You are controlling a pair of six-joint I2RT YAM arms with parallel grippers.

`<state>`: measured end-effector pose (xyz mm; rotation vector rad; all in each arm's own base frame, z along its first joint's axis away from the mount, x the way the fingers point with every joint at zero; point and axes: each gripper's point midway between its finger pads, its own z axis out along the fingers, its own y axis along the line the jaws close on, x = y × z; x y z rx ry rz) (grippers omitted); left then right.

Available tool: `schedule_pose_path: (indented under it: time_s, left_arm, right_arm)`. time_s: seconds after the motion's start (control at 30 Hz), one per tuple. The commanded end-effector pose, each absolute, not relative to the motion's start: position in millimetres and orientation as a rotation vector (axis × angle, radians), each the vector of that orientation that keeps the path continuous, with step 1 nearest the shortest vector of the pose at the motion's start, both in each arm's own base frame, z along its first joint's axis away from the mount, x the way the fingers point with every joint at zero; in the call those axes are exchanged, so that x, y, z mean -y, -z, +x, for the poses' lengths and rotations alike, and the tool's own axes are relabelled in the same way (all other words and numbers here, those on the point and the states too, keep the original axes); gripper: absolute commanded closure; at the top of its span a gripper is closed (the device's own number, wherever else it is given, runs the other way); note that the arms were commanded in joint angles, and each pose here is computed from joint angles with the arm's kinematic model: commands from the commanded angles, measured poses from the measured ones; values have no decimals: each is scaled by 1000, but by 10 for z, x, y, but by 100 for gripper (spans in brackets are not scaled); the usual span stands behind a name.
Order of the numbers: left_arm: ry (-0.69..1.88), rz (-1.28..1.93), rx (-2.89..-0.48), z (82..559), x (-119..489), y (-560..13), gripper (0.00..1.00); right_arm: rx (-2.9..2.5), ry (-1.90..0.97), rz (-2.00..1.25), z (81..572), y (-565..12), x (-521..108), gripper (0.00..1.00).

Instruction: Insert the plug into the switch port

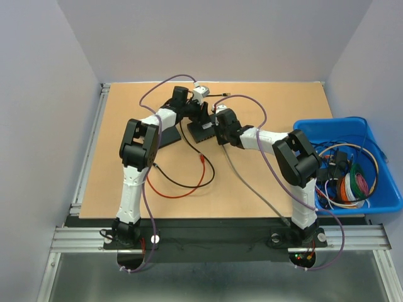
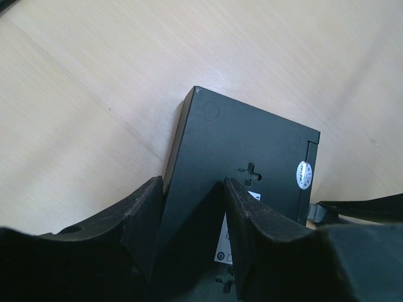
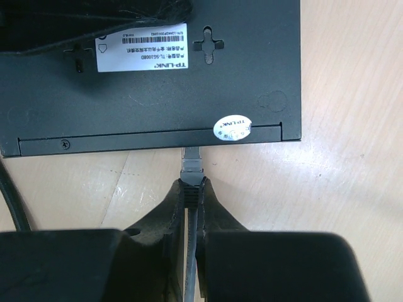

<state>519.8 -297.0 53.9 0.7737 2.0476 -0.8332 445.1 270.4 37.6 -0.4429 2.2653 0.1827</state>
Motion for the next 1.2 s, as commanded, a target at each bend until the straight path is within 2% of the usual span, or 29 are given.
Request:
schedule_pose_path:
  time_s: [0.0,0.23,0.67,1.0,1.17]
  left_arm:
    - [956,908,-2090,4818,3310,-439,49]
    - [888,970,-2233,4666,3284,-184,49]
    - [944,1140,-2285,4269,3406,-1,50]
    - [1000,1229,-2331,4044,3449,172,51]
    - [1049,1263,-2355,3887,3464,253,51]
  right_arm:
    - [-2045,-241,-368,4868,-963,-2894,99]
    - [-1969,-229,-343,4966,-1234,-2898,99]
    - [-1794,-241,-221,5242,-1685,-2882,100]
    - [-1519,-311,-192,5521,-2485,-3038,100]
    - [-1514,-301,-182,5752,-2378,-3073,100]
